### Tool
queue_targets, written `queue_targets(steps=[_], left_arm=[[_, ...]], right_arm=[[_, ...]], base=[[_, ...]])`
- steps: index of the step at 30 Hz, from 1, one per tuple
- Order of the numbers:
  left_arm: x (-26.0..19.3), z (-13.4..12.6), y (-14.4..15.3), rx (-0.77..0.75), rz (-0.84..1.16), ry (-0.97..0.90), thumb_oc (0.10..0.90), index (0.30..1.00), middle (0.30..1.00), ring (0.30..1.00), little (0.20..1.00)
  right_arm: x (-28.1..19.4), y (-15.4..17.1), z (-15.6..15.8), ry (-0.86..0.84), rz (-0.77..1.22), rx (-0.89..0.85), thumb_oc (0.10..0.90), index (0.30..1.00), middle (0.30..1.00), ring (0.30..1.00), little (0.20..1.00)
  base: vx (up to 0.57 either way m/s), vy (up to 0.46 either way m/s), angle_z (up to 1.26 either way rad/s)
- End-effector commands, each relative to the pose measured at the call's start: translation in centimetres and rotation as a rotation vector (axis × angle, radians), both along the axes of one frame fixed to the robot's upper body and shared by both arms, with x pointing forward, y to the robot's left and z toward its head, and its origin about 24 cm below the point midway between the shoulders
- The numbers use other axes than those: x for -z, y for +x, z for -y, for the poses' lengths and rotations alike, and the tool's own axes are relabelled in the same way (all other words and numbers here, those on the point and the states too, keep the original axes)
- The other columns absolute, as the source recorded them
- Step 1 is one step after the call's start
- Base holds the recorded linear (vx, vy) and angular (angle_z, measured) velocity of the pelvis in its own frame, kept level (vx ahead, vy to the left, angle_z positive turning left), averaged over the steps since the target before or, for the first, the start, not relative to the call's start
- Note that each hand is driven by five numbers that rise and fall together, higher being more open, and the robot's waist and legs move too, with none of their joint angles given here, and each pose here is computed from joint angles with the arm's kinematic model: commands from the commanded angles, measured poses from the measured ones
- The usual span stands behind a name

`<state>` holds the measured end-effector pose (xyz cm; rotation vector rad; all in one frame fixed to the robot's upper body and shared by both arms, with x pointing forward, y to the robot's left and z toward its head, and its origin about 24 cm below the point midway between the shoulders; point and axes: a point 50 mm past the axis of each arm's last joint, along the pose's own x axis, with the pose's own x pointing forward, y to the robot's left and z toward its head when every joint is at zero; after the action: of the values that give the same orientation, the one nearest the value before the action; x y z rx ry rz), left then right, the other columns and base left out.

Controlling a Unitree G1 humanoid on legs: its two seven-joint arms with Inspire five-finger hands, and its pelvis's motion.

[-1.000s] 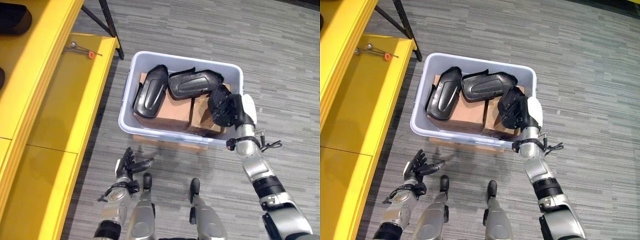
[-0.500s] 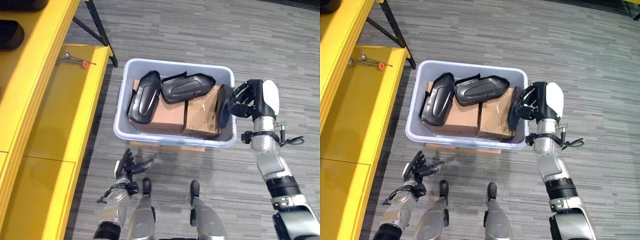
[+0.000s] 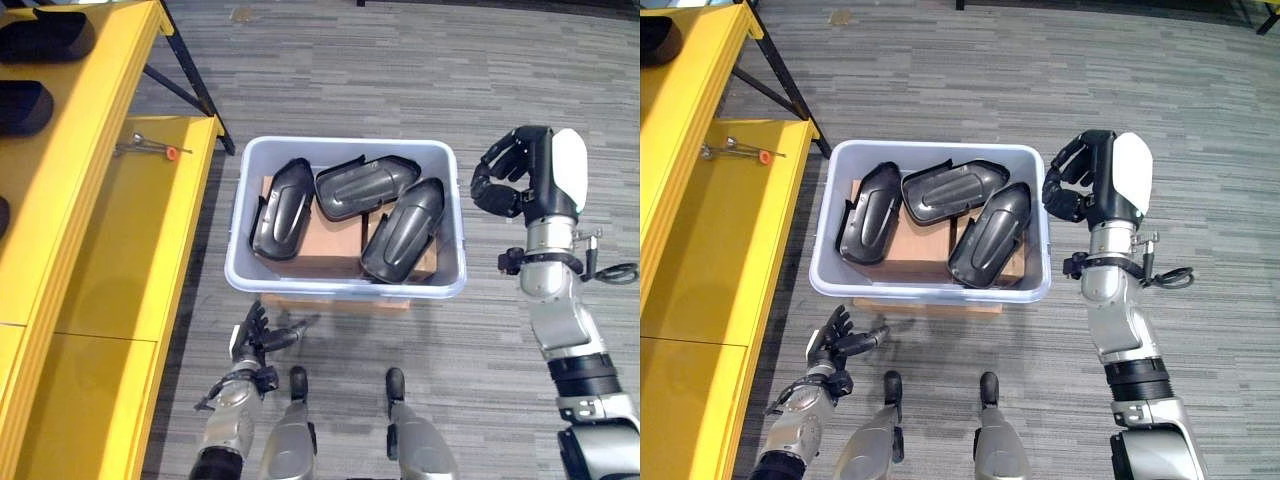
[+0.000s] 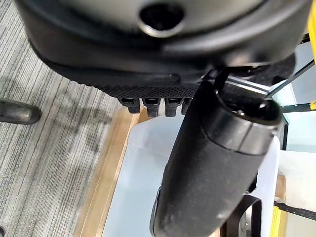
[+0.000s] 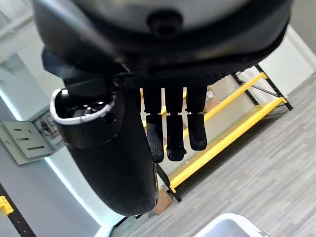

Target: Move parts from the plastic box to the shelf.

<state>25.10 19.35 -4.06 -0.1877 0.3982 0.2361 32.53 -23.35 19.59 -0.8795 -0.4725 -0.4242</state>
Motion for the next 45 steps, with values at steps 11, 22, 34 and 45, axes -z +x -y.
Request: queue_targets(steps=[11,22,34,45], left_arm=[[0.2,0.3,-0.4,0.028,0.026,0.024,0.900,1.000,1.000,1.000,1.000],[0.4,0.2,-0.5,0.035,0.016,0.036,0.900,1.000,1.000,1.000,1.000],[-1.0,1.4,1.2,0.091,0.067,0.047,0.900,1.000,1.000,1.000,1.000],[-2.9,2.5,2.9,0.121,0.139,0.046,0.900,1.000,1.000,1.000,1.000]], right_arm=[[-2.2,-0.8,0.0,-0.039,0.135,-0.026,0.900,1.000,1.000,1.000,1.000],[1.7,1.1,-1.2,0.042,-0.057,-0.078,0.900,1.000,1.000,1.000,1.000],[4.0,5.0,-5.3,0.121,-0.267,-0.169,0.900,1.000,1.000,1.000,1.000],[-2.3,7.9,-6.2,0.120,-0.176,-0.144,0.900,1.000,1.000,1.000,1.000]], base=[[0.00,0.000,0.00],[0.00,0.000,0.00],[-0.02,-0.001,0.02],[0.01,-0.018,0.00]])
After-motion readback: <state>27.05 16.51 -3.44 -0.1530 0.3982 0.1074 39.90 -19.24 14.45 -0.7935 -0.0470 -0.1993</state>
